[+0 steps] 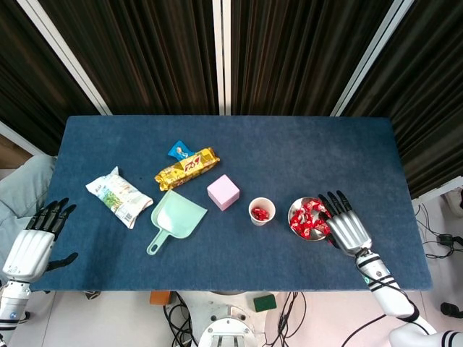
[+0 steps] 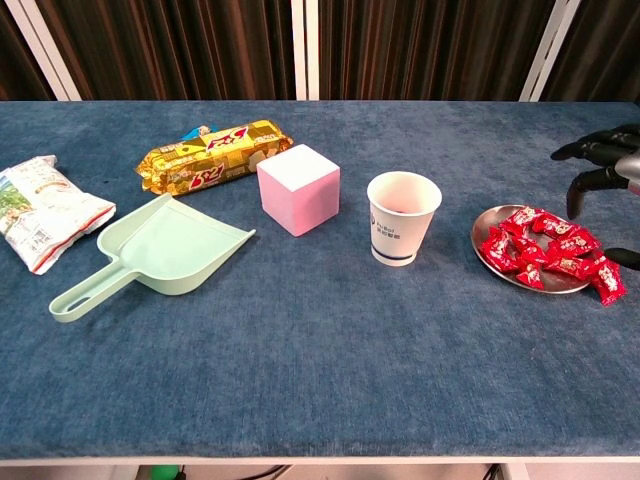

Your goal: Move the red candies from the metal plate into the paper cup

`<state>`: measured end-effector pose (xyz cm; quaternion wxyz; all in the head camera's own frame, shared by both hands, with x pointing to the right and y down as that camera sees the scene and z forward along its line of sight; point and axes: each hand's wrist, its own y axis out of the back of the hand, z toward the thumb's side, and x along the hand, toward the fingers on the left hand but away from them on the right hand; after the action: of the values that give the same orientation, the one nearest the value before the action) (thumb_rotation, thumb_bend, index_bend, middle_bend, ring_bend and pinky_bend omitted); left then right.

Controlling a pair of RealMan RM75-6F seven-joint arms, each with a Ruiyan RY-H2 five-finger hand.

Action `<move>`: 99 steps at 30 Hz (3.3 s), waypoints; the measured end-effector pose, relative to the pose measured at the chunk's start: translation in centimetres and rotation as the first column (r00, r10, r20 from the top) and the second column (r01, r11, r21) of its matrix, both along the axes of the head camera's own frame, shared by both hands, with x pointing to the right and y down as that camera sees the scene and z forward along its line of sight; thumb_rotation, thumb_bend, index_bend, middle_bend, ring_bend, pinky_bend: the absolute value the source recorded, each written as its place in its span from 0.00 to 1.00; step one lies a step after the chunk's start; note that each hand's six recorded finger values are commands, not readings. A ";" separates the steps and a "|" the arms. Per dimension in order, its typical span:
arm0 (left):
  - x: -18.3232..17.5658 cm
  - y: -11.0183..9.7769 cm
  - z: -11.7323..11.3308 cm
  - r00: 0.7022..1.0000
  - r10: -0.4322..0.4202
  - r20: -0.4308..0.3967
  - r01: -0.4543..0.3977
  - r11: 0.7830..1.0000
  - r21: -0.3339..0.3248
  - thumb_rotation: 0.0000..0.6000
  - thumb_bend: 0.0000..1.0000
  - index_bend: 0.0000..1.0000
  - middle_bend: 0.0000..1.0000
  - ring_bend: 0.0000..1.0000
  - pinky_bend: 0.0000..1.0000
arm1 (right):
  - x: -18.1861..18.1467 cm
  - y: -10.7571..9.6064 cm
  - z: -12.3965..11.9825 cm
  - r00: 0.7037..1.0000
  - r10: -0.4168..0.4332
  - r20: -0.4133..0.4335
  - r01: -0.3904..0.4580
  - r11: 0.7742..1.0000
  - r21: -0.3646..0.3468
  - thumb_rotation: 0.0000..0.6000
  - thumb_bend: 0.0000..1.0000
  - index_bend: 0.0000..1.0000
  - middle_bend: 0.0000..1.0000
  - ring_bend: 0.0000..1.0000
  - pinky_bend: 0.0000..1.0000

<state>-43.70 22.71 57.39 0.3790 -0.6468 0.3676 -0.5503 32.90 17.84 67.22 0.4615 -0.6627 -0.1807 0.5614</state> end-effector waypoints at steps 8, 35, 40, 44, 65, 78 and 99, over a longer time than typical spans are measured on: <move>-0.2 0.0 -0.1 1.000 -0.005 0.000 0.005 1.000 0.002 1.00 0.10 0.09 0.03 0.00 0.15 | 1.5 0.5 1.7 0.998 0.023 -0.057 -0.026 0.999 -0.048 1.00 0.36 0.45 0.04 0.00 0.00; -0.2 -0.1 0.1 1.000 -0.005 0.001 0.005 1.000 -0.005 1.00 0.10 0.09 0.03 0.00 0.15 | 1.2 0.0 2.9 0.998 0.025 -0.063 -0.028 0.999 -0.043 1.00 0.47 0.71 0.08 0.00 0.00; -0.1 -0.1 0.1 1.000 -0.003 0.001 0.003 1.000 -0.004 1.00 0.10 0.09 0.03 0.00 0.15 | 0.8 -0.2 2.0 0.999 0.024 -0.034 -0.025 0.999 -0.020 1.00 0.48 0.73 0.08 0.00 0.00; -0.2 -0.1 0.0 1.000 -0.004 0.002 0.004 1.000 -0.002 1.00 0.10 0.09 0.03 0.00 0.15 | -0.4 -0.6 0.5 1.000 0.010 0.024 -0.010 1.000 0.012 1.00 0.48 0.74 0.09 0.00 0.00; -0.5 -0.2 0.0 1.000 -0.016 0.009 0.016 1.000 -0.004 1.00 0.10 0.09 0.03 0.00 0.15 | -12.9 -6.4 -2.3 0.968 -0.153 0.197 0.114 0.974 0.197 1.00 0.48 0.76 0.11 0.00 0.00; -0.4 -0.2 0.1 1.000 -0.011 0.009 0.011 1.000 -0.006 1.00 0.10 0.09 0.03 0.00 0.15 | -15.4 -6.4 -1.0 0.957 -0.177 0.230 0.140 0.976 0.168 1.00 0.41 0.32 0.07 0.00 0.00; 0.2 0.1 0.2 1.000 0.007 0.013 -0.007 1.000 -0.009 1.00 0.10 0.09 0.03 0.00 0.15 | 2.0 -1.1 -1.0 0.995 0.090 0.054 -0.094 0.991 0.092 1.00 0.31 0.32 0.04 0.00 0.00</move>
<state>-43.52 22.78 57.60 0.3805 -0.6461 0.3605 -0.5549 34.91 16.75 66.18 0.4614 -0.6447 -0.2489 0.5564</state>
